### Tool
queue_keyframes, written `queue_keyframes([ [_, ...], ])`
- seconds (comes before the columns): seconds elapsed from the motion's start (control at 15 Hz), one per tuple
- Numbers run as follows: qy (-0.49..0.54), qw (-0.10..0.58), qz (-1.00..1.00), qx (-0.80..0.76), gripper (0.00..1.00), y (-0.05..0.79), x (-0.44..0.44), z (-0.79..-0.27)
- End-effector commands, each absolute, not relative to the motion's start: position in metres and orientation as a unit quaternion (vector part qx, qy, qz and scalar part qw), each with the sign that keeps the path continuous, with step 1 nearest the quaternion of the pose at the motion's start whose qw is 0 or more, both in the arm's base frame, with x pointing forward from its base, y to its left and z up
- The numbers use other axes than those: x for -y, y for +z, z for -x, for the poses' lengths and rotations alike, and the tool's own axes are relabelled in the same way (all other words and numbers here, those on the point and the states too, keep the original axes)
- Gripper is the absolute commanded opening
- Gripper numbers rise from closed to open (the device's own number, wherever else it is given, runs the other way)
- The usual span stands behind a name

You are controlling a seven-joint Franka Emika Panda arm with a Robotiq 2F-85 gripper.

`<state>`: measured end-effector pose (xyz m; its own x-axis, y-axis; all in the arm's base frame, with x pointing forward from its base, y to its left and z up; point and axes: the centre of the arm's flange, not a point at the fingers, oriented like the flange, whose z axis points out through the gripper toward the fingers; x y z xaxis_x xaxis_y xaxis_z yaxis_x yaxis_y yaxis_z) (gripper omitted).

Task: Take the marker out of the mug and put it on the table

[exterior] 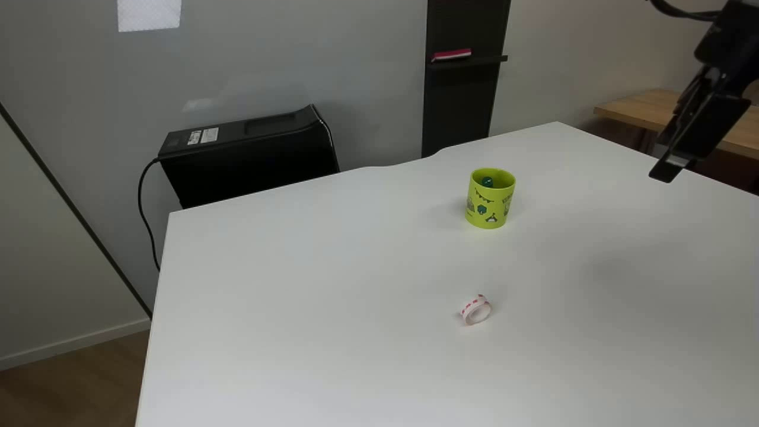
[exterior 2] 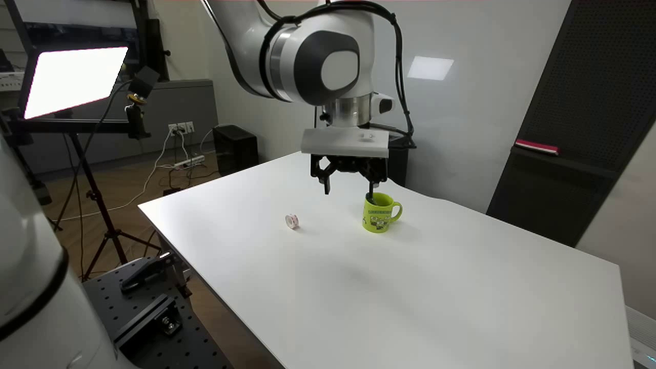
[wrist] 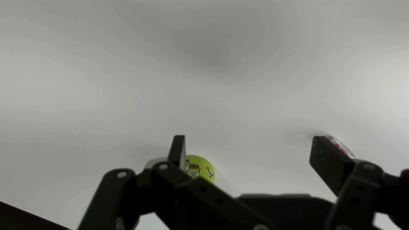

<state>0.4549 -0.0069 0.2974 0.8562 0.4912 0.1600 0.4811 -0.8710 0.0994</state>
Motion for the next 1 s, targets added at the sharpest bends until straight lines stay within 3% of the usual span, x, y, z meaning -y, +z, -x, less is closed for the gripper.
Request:
queue_keyframes([
  [0.0,0.129,0.053,-0.963,-0.231,1.0,0.312,0.015,-0.479],
  [0.93,0.204,0.106,-0.951,-0.208,1.0,0.336,0.026,-0.603],
])
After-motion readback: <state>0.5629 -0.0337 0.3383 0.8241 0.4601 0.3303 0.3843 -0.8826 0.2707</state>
